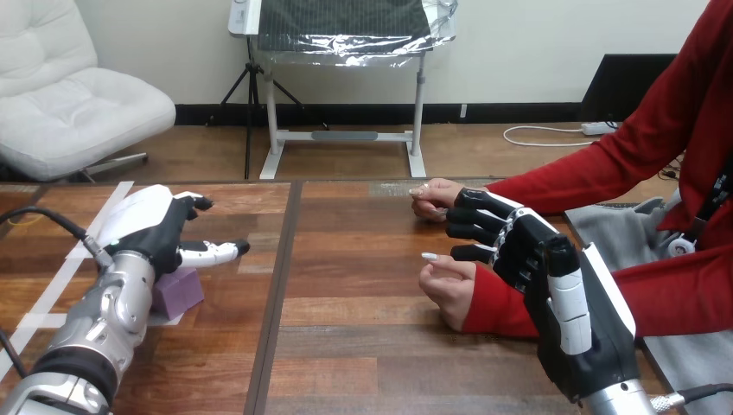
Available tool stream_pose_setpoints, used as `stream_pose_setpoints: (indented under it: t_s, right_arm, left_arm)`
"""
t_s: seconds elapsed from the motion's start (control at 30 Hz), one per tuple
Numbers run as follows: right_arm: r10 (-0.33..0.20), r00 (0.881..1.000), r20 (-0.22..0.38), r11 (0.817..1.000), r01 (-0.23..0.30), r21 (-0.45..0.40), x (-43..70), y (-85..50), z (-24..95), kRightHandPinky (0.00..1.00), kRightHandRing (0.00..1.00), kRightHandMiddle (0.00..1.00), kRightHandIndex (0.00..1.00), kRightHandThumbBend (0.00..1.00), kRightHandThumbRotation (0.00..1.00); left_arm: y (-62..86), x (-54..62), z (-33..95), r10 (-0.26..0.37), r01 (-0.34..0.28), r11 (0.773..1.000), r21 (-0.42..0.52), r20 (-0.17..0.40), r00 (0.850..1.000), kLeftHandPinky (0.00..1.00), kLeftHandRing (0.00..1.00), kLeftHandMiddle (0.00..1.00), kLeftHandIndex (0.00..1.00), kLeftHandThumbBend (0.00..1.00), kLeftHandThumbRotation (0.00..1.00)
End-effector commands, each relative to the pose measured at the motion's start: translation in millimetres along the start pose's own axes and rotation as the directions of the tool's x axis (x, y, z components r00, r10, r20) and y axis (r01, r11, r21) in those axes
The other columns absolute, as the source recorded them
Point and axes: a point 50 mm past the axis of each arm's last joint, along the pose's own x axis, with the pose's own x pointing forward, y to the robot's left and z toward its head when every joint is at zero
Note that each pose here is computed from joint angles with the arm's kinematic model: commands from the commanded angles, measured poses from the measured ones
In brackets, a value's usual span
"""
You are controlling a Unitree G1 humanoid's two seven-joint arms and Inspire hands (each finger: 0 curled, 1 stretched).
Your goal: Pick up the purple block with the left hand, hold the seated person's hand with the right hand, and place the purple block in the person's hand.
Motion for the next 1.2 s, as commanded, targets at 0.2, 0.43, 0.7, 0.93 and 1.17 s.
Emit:
stream_pose_setpoints:
  t_s: [0.2, 0.43, 0.7, 0.93, 1.17]
  right_arm:
    - [0.024, 0.993, 0.113, 0.999, -0.021, -0.024, 17.5, -1.4, 21.0, 0.7, 0.77, 0.77, 0.77, 0.85, 1.0]
    - [0.025, 0.993, 0.112, 0.999, -0.022, -0.023, 17.3, -1.4, 21.5, 0.69, 0.76, 0.76, 0.77, 0.85, 1.0]
    - [0.027, 0.993, 0.112, 0.999, -0.025, -0.02, 17.0, -1.3, 21.8, 0.69, 0.77, 0.77, 0.77, 0.85, 1.0]
    - [0.028, 0.993, 0.111, 0.999, -0.026, -0.019, 16.9, -1.2, 22.1, 0.7, 0.77, 0.76, 0.77, 0.85, 1.0]
    - [0.03, 0.993, 0.112, 0.999, -0.028, -0.022, 16.7, -1.0, 22.5, 0.7, 0.77, 0.76, 0.77, 0.85, 1.0]
  left_arm:
    - [14.9, 4.6, 2.9, 0.047, -0.047, 0.997, 0.068, -0.003, 0.999, 0.85, 0.83, 0.84, 0.83, 0.75, 0.51]
    - [14.1, 4.3, 0.7, 0.053, -0.051, 0.994, 0.1, -0.019, 0.998, 0.85, 0.83, 0.84, 0.83, 0.75, 0.49]
    - [13.6, 4.2, -2.1, 0.046, -0.041, 0.991, 0.129, -0.041, 0.998, 0.86, 0.84, 0.84, 0.83, 0.75, 0.47]
    - [13.4, 4.0, -3.7, 0.04, -0.032, 0.988, 0.149, -0.051, 0.998, 0.86, 0.84, 0.85, 0.84, 0.75, 0.47]
    - [12.6, 4.0, -4.8, 0.03, -0.019, 0.987, 0.158, -0.065, 0.997, 0.87, 0.85, 0.85, 0.84, 0.74, 0.46]
